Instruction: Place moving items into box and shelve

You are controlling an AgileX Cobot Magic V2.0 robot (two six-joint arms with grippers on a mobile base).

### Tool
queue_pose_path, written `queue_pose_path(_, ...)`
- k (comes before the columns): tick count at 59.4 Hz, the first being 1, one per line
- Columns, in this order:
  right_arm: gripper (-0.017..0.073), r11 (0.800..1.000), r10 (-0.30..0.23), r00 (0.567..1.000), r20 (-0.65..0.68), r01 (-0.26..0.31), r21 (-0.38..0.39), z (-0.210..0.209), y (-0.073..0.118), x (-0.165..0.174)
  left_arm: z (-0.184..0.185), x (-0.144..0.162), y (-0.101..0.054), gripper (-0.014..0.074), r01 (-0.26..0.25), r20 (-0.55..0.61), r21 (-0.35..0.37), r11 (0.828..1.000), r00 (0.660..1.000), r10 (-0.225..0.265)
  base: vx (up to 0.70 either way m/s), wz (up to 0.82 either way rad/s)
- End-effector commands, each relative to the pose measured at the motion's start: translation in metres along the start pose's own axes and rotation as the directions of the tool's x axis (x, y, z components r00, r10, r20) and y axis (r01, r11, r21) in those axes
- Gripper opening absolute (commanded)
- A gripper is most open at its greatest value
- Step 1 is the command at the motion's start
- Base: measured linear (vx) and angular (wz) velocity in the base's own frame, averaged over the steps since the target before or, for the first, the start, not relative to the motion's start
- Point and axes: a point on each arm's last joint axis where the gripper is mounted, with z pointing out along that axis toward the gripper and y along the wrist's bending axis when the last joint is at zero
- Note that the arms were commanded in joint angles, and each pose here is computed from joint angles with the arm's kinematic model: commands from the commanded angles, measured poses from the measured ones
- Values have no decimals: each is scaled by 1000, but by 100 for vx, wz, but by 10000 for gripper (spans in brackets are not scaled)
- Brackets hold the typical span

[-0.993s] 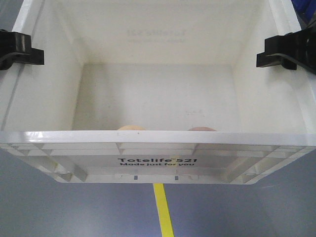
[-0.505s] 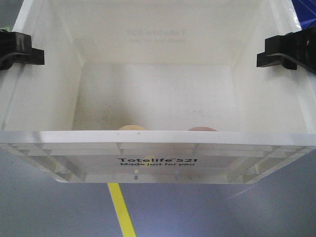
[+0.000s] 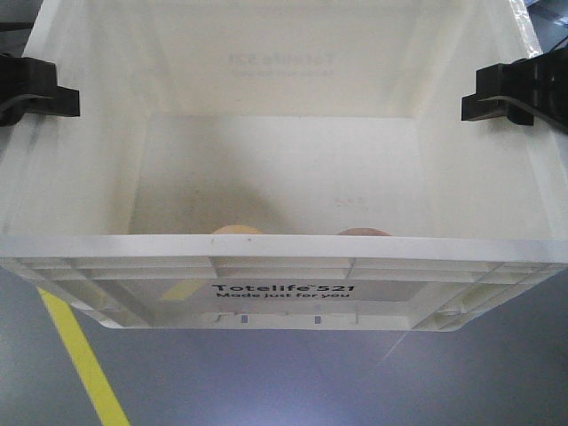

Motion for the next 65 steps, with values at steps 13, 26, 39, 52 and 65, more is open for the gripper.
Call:
queue_pose_path(13, -6, 1000, -15, 980, 198, 18, -17, -21, 5, -18, -23, -19, -10, -6, -18, 198, 58, 998, 980, 6, 36, -50)
queue_pose_path(26, -6, 1000, -14, 980, 198, 18, -17, -21, 5, -18, -23, -19, -10, -6, -18, 198, 58, 998, 980, 6, 36, -50)
queue_pose_path(39, -6, 1000, -14, 980, 198, 18, -17, -21, 5, -18, -23, -19, -10, -6, -18, 198, 58, 998, 980, 6, 37, -53)
queue_pose_path(52, -6, 1000, -14, 980, 198, 18, -17, -21, 5, -18, -23, -19, -10, -6, -18, 198, 58, 998, 980, 6, 37, -56)
queue_pose_path(65, -6, 1000, -14, 980, 196, 18, -17, -21, 5, -18, -23, -19, -10, -6, -18, 198, 58, 998, 980, 6, 37, -58)
